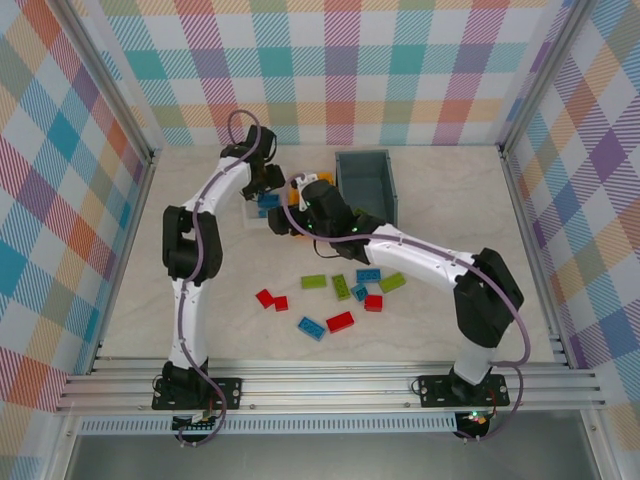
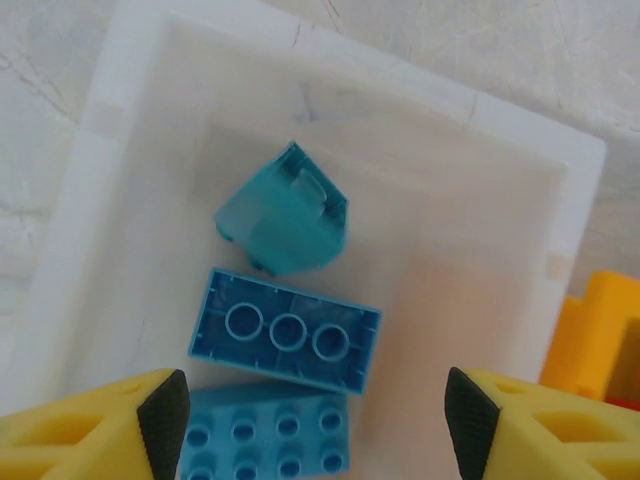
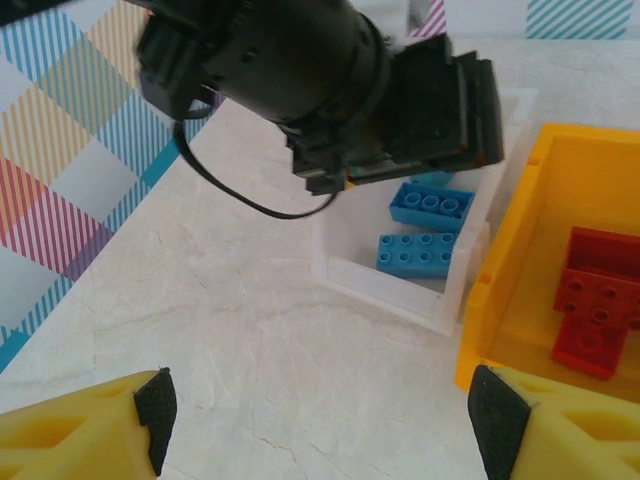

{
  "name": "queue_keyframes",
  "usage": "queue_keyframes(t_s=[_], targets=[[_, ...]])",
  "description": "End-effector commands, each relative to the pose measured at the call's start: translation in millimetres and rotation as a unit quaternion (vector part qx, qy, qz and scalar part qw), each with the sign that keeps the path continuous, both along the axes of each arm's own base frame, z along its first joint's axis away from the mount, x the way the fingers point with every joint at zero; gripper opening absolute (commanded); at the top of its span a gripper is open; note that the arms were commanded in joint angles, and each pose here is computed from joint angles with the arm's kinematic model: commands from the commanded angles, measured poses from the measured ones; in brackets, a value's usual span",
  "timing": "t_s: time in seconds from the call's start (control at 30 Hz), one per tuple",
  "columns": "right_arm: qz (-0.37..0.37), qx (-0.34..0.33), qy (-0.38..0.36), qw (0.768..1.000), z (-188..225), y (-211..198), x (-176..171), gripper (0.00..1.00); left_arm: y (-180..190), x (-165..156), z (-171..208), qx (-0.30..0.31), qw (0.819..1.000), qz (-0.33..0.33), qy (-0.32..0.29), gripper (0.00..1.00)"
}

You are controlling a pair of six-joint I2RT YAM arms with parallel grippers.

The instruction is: Sort the legos into containers by color

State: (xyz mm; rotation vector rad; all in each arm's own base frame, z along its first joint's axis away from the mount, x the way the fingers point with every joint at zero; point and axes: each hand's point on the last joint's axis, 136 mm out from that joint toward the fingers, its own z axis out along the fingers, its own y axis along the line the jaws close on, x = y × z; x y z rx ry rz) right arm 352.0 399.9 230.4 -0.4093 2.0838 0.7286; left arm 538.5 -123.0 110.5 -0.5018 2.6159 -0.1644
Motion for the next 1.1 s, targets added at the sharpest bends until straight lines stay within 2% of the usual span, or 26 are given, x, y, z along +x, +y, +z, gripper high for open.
queue_keyframes(t_s=[0.0,0.17,0.3,0.4,0.53,0.63,0.77,0.93,1.07], targets=[[-0.012,0.009,-0.018,1.000,19,-18,-11,0.78,-4,-11,76,-0.036,0.997,0.003,-0.067,0.68],[-0.051,-0.027,-0.005,0.998,2,-63,-30,0.77,-8,-53,129,-0.065,0.991,0.014,-0.119,0.64],[-0.097,-0.079,0.029,0.992,-13,-112,-52,0.73,-25,-110,157,-0.085,0.985,-0.010,-0.153,0.63],[-0.118,-0.120,0.059,0.984,-28,-144,-72,0.71,-51,-161,158,-0.108,0.978,-0.046,-0.170,0.63],[-0.170,-0.166,0.109,0.965,-52,-191,-97,0.71,-82,-229,139,-0.123,0.973,-0.087,-0.175,0.63],[-0.238,-0.178,0.178,0.938,-78,-234,-110,0.74,-116,-274,119,-0.160,0.962,-0.122,-0.183,0.64],[-0.326,-0.120,0.303,0.888,-117,-272,-115,0.79,-155,-317,98,-0.161,0.948,-0.180,-0.208,0.67],[-0.389,-0.041,0.388,0.834,-138,-272,-95,0.82,-198,-346,89,-0.155,0.921,-0.265,-0.239,0.68],[-0.450,-0.033,0.462,0.764,-160,-268,-87,0.75,-213,-352,80,-0.135,0.917,-0.289,-0.239,0.69]])
